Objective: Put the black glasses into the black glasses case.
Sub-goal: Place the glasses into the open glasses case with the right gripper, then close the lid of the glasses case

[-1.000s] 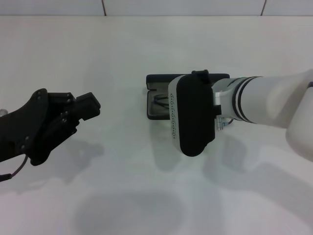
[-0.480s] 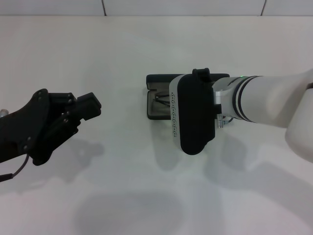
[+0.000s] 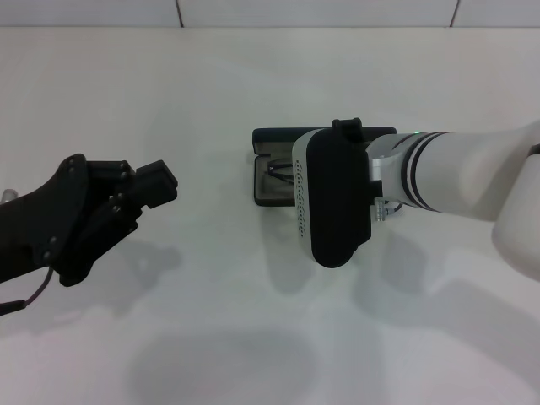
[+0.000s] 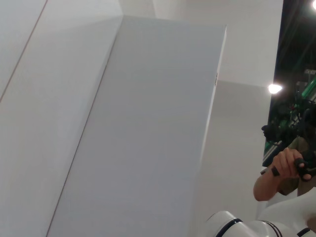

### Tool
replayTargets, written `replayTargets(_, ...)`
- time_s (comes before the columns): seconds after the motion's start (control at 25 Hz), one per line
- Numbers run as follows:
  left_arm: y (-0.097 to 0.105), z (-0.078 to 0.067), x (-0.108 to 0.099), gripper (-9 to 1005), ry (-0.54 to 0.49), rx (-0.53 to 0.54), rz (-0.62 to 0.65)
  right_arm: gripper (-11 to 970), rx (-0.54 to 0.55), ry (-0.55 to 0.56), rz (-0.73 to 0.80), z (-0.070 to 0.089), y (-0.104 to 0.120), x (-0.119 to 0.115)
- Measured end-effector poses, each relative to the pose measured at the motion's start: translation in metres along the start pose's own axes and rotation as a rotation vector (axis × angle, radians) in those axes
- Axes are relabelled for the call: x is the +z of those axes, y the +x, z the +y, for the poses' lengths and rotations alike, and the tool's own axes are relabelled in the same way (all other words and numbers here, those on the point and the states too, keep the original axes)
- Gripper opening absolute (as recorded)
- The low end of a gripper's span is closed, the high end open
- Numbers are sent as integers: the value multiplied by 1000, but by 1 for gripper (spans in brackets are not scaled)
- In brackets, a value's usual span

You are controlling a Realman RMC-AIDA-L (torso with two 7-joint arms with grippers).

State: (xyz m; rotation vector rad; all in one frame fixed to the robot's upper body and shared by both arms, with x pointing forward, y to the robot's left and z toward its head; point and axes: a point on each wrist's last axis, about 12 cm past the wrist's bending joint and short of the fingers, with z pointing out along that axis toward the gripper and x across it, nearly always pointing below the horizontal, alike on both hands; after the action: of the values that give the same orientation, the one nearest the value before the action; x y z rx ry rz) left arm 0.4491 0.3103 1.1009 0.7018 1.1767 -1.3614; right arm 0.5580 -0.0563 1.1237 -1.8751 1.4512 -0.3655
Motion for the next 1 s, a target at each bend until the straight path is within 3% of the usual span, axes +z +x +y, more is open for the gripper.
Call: replayTargets(1.0,2,-1,1,53,-4,-2,-8,165,20,-5,11,-2,0,-3)
